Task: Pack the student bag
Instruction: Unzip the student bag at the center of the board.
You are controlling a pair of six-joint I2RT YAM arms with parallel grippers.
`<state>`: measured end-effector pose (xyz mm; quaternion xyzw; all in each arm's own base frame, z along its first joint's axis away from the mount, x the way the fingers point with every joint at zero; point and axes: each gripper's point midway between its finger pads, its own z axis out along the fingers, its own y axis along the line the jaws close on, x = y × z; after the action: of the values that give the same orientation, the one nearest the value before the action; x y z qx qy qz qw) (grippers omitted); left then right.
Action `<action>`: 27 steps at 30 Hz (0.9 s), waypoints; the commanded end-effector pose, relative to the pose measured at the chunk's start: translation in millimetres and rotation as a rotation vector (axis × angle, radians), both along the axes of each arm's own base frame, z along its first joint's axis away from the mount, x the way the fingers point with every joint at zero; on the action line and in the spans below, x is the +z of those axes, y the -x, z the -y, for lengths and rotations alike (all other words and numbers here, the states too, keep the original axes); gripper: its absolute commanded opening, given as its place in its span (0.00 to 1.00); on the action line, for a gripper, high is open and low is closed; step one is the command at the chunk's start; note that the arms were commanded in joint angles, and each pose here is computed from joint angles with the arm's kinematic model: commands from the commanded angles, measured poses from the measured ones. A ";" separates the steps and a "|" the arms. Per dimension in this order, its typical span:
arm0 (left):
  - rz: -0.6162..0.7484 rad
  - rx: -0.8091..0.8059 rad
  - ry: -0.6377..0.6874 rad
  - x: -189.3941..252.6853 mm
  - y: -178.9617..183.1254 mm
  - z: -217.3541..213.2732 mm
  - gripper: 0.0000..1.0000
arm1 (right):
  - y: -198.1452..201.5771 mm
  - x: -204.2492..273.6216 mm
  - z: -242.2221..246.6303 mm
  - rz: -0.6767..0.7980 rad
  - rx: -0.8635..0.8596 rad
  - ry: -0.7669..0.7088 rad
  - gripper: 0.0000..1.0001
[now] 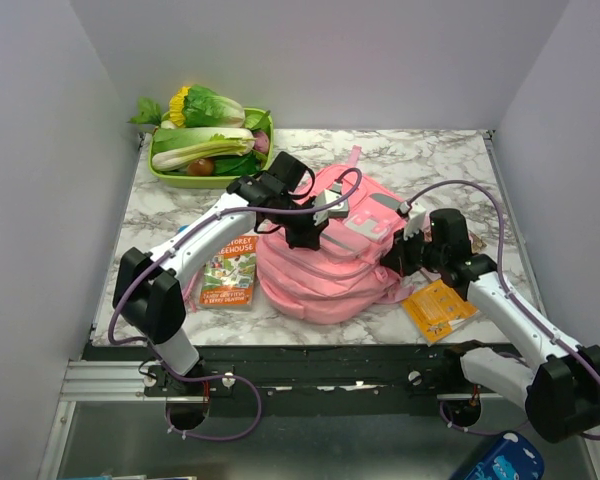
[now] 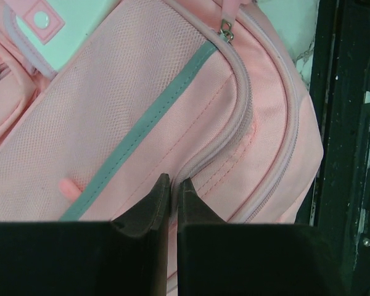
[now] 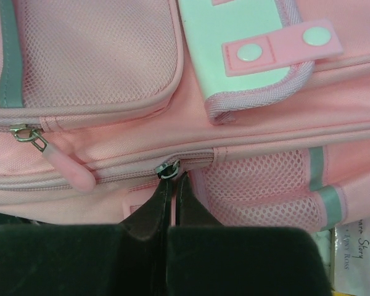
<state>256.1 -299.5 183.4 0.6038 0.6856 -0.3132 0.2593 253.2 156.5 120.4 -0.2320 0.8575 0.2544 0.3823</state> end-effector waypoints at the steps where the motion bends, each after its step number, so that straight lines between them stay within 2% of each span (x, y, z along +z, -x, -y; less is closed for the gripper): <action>1: 0.157 0.035 0.054 8.1 -43.0 18.1 0.05 | 21.9 31.3 -37.0 -0.026 0.142 -0.177 0.02; 10: 0.132 0.054 0.065 4.0 -47.0 23.9 0.04 | 50.7 17.1 -55.7 -0.146 0.159 -0.230 0.01; 13: 0.122 0.088 0.065 1.5 -53.2 26.5 0.00 | 61.8 14.2 -72.7 -0.156 0.199 -0.207 0.01; 17: 0.113 0.177 0.052 -7.3 -67.3 30.2 0.00 | 72.2 12.1 -89.0 -0.165 0.220 -0.197 0.01; 23: 0.052 0.256 0.032 -32.1 -70.5 34.1 0.00 | 61.9 4.6 -77.6 -0.126 0.092 -0.160 0.01; 26: 0.029 0.278 0.023 -40.8 -71.2 34.2 0.00 | 56.7 -2.8 -74.6 -0.129 0.032 -0.168 0.06; 27: 0.025 0.283 0.019 -42.9 -70.8 33.5 0.00 | 55.4 -5.4 -73.6 -0.133 0.014 -0.170 0.12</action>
<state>310.1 -297.4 138.3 0.5342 0.7634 -0.2460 0.2669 199.3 200.3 90.5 -0.1882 0.8902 0.2719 0.3133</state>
